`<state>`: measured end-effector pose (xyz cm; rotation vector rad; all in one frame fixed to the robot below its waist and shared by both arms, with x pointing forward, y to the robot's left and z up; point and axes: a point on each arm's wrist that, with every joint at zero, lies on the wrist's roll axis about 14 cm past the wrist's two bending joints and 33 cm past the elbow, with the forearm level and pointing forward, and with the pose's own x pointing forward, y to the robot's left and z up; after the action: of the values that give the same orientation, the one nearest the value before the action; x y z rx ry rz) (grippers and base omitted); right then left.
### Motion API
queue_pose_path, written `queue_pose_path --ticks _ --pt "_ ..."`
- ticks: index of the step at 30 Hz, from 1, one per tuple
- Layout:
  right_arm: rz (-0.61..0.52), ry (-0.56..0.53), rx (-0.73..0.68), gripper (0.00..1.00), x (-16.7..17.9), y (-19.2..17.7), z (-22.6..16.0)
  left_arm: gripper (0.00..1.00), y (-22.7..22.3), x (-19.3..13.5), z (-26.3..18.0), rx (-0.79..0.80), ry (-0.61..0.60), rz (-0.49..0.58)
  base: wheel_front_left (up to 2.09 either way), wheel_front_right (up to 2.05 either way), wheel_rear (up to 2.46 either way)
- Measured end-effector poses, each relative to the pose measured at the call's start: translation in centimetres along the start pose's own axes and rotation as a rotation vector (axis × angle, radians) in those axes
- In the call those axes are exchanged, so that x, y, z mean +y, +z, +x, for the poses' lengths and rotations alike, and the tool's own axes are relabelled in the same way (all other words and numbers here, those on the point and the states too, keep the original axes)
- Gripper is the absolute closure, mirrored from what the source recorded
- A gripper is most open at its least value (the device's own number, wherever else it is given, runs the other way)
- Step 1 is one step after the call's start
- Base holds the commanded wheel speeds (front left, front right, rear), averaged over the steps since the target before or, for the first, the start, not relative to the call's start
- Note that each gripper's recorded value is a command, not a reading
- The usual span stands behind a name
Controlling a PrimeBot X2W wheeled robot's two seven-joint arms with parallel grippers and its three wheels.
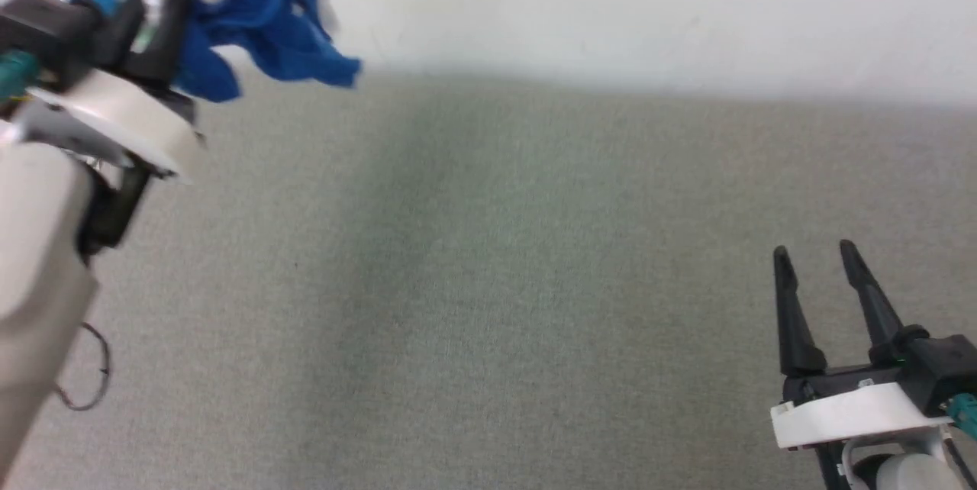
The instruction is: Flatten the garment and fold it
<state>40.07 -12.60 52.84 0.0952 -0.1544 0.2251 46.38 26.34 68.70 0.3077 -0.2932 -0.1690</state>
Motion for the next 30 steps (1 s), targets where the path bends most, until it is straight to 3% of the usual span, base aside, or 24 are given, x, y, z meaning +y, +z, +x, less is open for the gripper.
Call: queue_pose_path --ticks 9,16,24,28,30 --pt "-0.034 -0.081 -0.086 0.00 -2.3 3.5 -2.5 1.00 3.5 -9.0 -0.2 -0.124 -0.160 -0.108 0.00 0.00 0.00" --pt "-0.057 -0.173 -0.098 0.00 -4.9 4.4 -5.2 1.00 3.6 -16.4 0.2 -0.134 -0.313 -0.213 0.00 0.00 0.00" --pt "-0.092 -0.299 -0.107 0.00 -8.3 5.3 -8.3 1.00 0.9 -26.7 -1.0 -0.026 -0.500 -0.313 0.00 0.00 0.00" --pt "-0.099 -0.342 -0.097 0.00 -9.3 5.1 -9.5 1.00 -1.9 -31.0 -2.0 0.095 -0.554 -0.386 0.00 0.00 0.00" --pt "-0.099 -0.356 -0.086 0.00 -9.7 4.9 -9.9 1.00 -4.7 -32.5 -2.8 0.192 -0.578 -0.371 0.00 0.00 0.00"
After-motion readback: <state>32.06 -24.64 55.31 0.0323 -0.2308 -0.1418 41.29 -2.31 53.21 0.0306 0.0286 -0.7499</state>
